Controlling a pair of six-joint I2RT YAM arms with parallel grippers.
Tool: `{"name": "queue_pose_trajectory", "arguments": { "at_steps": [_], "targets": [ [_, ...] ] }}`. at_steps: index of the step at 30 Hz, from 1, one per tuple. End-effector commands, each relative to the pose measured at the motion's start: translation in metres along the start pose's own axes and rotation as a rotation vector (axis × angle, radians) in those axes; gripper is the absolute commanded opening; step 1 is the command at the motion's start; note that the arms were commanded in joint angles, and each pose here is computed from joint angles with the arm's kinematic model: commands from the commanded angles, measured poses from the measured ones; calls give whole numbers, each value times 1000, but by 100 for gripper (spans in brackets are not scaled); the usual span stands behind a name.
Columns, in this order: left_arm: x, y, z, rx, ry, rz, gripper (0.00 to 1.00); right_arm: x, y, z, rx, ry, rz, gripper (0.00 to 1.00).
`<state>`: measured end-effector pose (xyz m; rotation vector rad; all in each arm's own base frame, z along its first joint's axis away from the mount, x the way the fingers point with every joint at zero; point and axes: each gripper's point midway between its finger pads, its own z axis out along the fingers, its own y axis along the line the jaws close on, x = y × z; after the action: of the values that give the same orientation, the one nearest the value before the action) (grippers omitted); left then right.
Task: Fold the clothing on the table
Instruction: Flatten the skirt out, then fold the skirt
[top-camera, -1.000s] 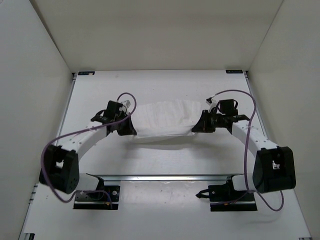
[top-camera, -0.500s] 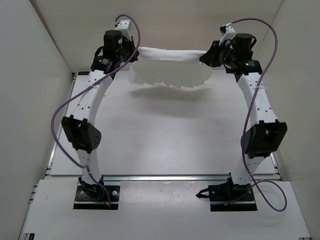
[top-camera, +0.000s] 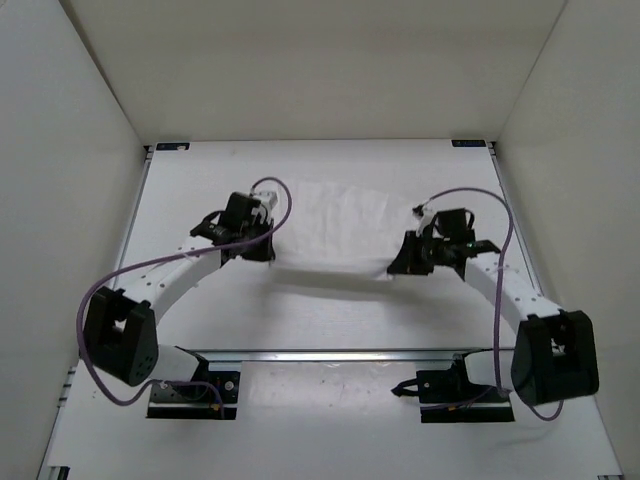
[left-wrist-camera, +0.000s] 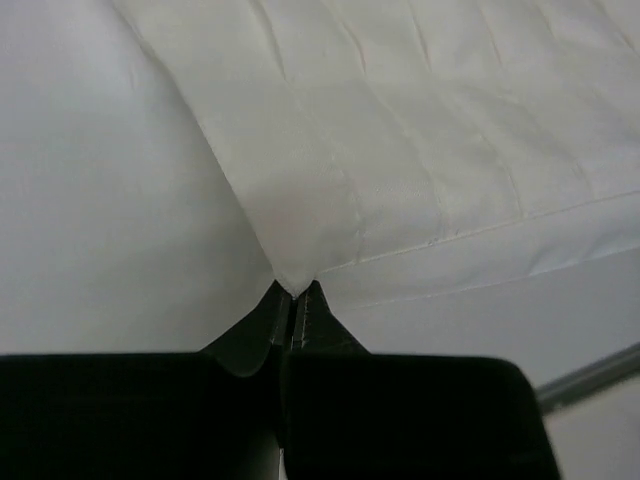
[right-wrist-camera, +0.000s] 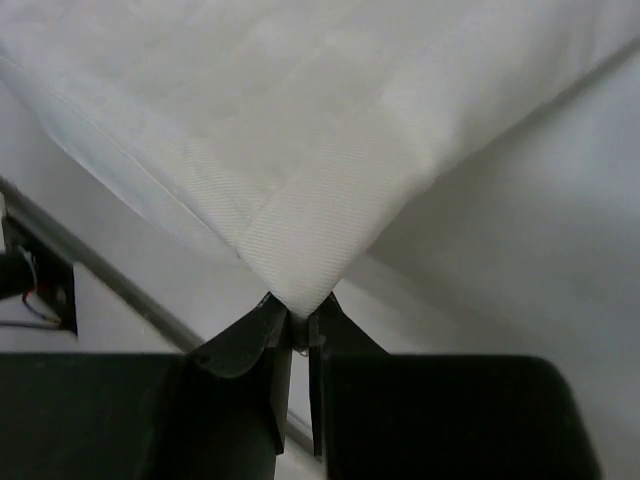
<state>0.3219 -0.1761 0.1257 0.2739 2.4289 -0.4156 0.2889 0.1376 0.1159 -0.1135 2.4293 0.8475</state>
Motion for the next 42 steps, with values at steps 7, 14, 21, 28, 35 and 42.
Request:
{"name": "queue_pose_trajectory", "arguments": {
  "at_steps": [7, 14, 21, 28, 35, 42],
  "targets": [
    [54, 1, -69, 6, 14, -181, 0, 50, 34, -34, -22, -64, 32, 0],
    [13, 41, -5, -54, 42, -258, 0, 10, -1, -12, -53, -89, 117, 0],
    [-29, 57, 50, -92, 101, -268, 0, -62, -4, 26, -92, -124, 95, 0],
    [-48, 65, 74, -110, 107, -260, 0, -111, -27, 66, -123, -89, 118, 0],
    [-60, 84, 87, -135, 93, -321, 0, -160, -41, 81, -154, -152, 104, 0],
    [-70, 78, 89, -123, 91, -311, 0, -215, -20, 81, -177, -181, -20, 0]
  ]
}}
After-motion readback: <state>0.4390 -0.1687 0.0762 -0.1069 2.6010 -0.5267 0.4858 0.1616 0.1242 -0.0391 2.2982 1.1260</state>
